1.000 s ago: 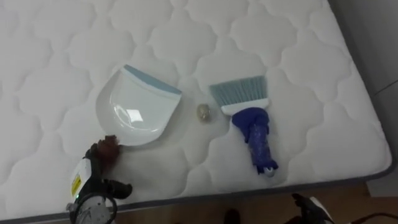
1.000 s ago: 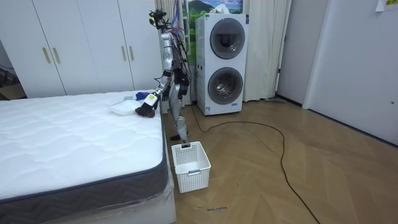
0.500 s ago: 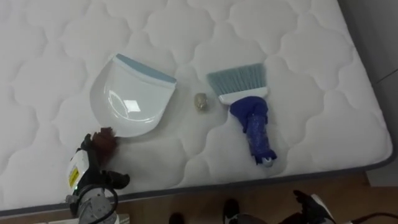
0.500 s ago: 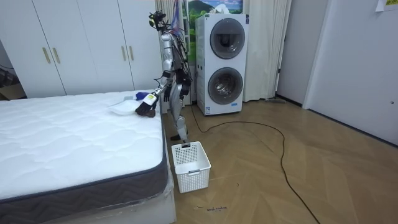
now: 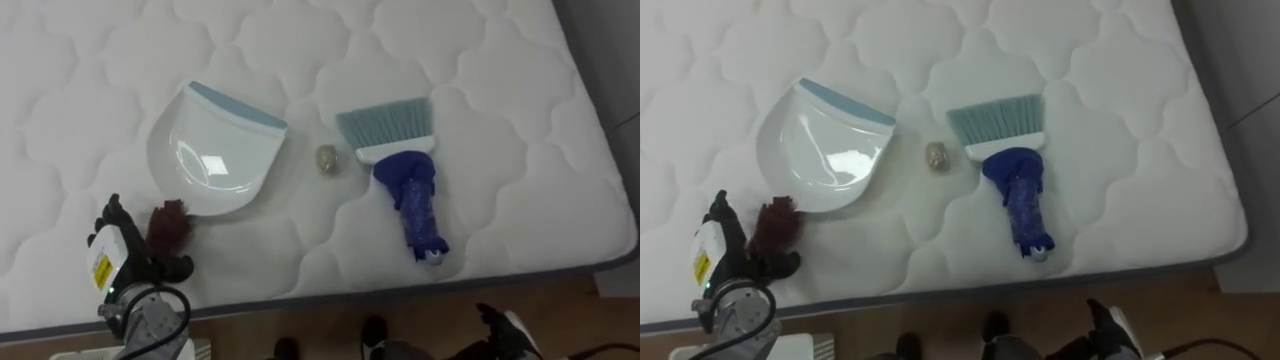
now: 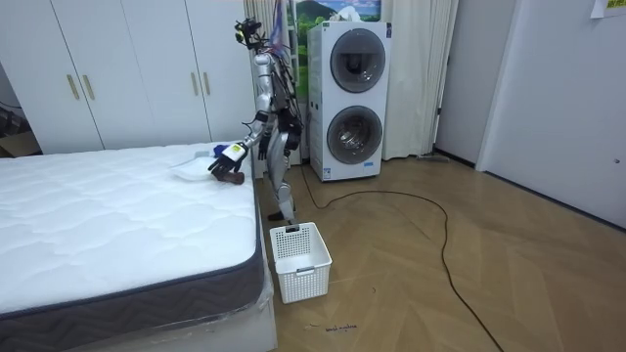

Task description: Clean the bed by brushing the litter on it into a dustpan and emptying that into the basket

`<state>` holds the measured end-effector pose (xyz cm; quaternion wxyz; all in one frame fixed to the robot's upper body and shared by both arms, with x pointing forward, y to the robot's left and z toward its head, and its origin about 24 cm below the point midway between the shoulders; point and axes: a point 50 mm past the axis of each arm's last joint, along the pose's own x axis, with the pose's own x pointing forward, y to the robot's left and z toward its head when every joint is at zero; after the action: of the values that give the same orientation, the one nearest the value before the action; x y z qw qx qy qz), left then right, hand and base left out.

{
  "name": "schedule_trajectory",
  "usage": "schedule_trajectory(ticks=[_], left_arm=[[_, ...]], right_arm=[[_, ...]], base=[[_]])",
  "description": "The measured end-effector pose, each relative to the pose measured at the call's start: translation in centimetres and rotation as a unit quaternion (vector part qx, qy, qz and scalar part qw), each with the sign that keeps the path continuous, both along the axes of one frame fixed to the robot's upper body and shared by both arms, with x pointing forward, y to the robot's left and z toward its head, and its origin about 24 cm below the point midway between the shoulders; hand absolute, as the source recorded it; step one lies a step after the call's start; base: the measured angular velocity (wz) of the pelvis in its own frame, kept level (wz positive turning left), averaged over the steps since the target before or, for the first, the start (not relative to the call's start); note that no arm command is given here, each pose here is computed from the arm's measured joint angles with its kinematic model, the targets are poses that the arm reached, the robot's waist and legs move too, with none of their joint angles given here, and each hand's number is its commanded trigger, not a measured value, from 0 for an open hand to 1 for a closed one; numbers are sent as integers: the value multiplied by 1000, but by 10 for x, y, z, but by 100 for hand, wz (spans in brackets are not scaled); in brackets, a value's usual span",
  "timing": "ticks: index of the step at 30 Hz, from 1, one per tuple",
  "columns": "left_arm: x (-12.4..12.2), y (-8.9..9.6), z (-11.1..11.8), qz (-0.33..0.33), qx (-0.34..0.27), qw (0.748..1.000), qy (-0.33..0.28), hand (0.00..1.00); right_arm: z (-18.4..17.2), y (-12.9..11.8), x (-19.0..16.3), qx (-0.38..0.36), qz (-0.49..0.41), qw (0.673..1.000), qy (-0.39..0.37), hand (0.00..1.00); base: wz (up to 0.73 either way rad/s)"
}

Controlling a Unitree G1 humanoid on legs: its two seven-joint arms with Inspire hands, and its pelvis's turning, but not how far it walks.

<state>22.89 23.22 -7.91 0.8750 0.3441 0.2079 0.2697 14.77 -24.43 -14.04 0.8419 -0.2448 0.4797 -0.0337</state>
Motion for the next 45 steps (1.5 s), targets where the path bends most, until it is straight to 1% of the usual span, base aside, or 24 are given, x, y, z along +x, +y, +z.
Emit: schedule_trajectory(ticks=[8, 13, 19, 22, 24, 26, 32, 37, 40, 41, 42, 44, 45], left_arm=[[-1, 1, 0, 21, -8, 1000, -6, 0], [-2, 1, -2, 33, -31, 999, -3, 0], [-1, 2, -5, 34, -77, 996, 12, 0], [10, 2, 0, 30, -101, 994, 9, 0], [21, 0, 6, 17, -112, 994, 3, 0], [26, 1, 9, 17, -118, 993, 2, 0], [33, 11, 17, 23, -117, 993, -5, 0], [35, 11, 17, 17, -117, 993, 1, 0], [38, 15, 21, 19, -110, 994, 0, 0], [39, 16, 22, 18, -106, 994, 2, 14], [41, 16, 23, 18, -105, 994, 1, 60], [43, 16, 25, 18, -104, 994, 0, 100], [44, 16, 26, 19, -103, 994, 1, 100]], right_arm=[[-1, 0, -2, 2, 4, 1000, 5, 0], [-1, 1, -3, 3, 11, 1000, 10, 0], [-1, 2, 0, 4, 13, 1000, 5, 0], [1, 4, 4, 6, 19, 1000, -2, 0], [3, 5, 8, 5, 28, 1000, -9, 0], [3, 4, 9, 6, 26, 1000, -11, 0], [6, 6, 14, 11, 25, 999, -23, 0], [6, 7, 14, 11, 25, 999, -22, 0], [6, 7, 14, 10, 25, 999, -19, 0], [5, 7, 13, 9, 24, 1000, -16, 0], [6, 7, 14, 9, 24, 1000, -16, 0], [6, 7, 14, 9, 24, 1000, -18, 0], [6, 7, 14, 8, 24, 1000, -17, 0]], base=[[0], [0], [1], [-6], [-7], [-7], [0], [0], [-2], [0], [0], [-2], [0]])
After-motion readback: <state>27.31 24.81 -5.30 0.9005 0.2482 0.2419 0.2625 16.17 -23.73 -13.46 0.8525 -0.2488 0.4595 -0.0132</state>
